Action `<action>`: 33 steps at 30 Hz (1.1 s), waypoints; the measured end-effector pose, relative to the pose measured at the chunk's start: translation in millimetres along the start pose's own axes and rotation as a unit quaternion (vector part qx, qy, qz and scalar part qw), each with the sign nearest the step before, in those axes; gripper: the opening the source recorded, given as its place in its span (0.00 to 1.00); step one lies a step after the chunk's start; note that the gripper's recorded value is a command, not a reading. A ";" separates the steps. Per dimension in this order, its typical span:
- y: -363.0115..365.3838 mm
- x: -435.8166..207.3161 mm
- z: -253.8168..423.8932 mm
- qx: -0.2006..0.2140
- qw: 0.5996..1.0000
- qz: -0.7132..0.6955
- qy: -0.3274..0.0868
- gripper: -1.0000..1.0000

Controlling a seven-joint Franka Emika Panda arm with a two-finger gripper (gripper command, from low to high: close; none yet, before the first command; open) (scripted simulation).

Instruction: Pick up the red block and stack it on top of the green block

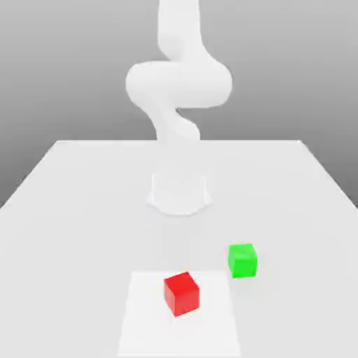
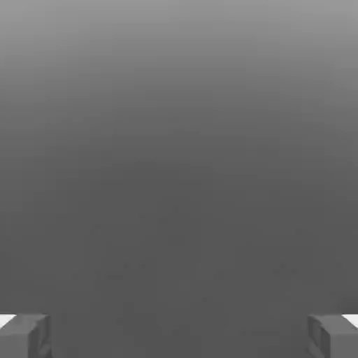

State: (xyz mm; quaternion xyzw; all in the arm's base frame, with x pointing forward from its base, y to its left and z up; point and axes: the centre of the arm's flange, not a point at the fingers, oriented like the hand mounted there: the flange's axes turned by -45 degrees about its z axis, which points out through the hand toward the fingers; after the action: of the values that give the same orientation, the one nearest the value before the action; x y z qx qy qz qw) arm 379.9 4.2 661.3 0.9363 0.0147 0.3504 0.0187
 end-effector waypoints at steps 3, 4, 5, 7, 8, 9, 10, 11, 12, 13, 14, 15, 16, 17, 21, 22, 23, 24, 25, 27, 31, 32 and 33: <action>-5.3 -20.6 80.1 -0.009 0.997 -0.039 -0.060 0.50; -6.3 -30.0 104.4 -0.010 0.996 -0.051 -0.079 0.50; -6.9 -40.5 127.4 -0.010 0.993 -0.062 -0.097 0.50; -7.8 -64.5 170.5 -0.007 0.987 -0.084 -0.134 0.50; -8.0 -78.0 190.6 -0.004 0.984 -0.095 -0.151 0.50; -8.2 -92.4 209.7 0.000 0.980 -0.105 -0.169 0.50; -8.5 -107.7 227.8 0.005 0.976 -0.115 -0.186 0.50; -8.8 -123.7 244.9 0.010 0.971 -0.124 -0.203 0.50; -9.3 -140.5 260.9 0.017 0.966 -0.133 -0.220 0.50; -9.9 -157.9 275.7 0.024 0.961 -0.142 -0.237 0.50; -10.7 -175.8 289.4 0.032 0.955 -0.151 -0.253 0.50; -11.7 -194.2 301.9 0.041 0.949 -0.159 -0.268 0.50; -13.1 -213.0 313.2 0.051 0.943 -0.167 -0.283 0.50; -14.8 -232.1 323.3 0.062 0.936 -0.175 -0.298 0.50; -21.8 -290.9 354.7 0.094 0.918 -0.193 -0.333 0.50; -22.0 -298.2 362.2 0.096 0.917 -0.193 -0.335 0.50; -22.4 -305.2 369.7 0.096 0.917 -0.193 -0.335 0.50; -22.8 -312.1 377.2 0.096 0.917 -0.193 -0.336 0.50; -23.2 -319.4 384.5 0.096 0.917 -0.194 -0.336 0.50; -23.7 -331.0 395.2 0.096 0.916 -0.194 -0.337 0.00; -24.0 -331.1 395.2 0.096 0.916 -0.194 -0.338 0.00; -24.2 -331.2 395.2 0.097 0.916 -0.194 -0.338 0.00; -24.1 -333.1 397.0 0.096 0.916 -0.195 -0.338 0.00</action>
State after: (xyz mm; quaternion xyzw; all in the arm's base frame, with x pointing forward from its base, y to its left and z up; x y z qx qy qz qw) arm 389.1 5.0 142.6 0.9748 0.2231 -0.0004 -0.0001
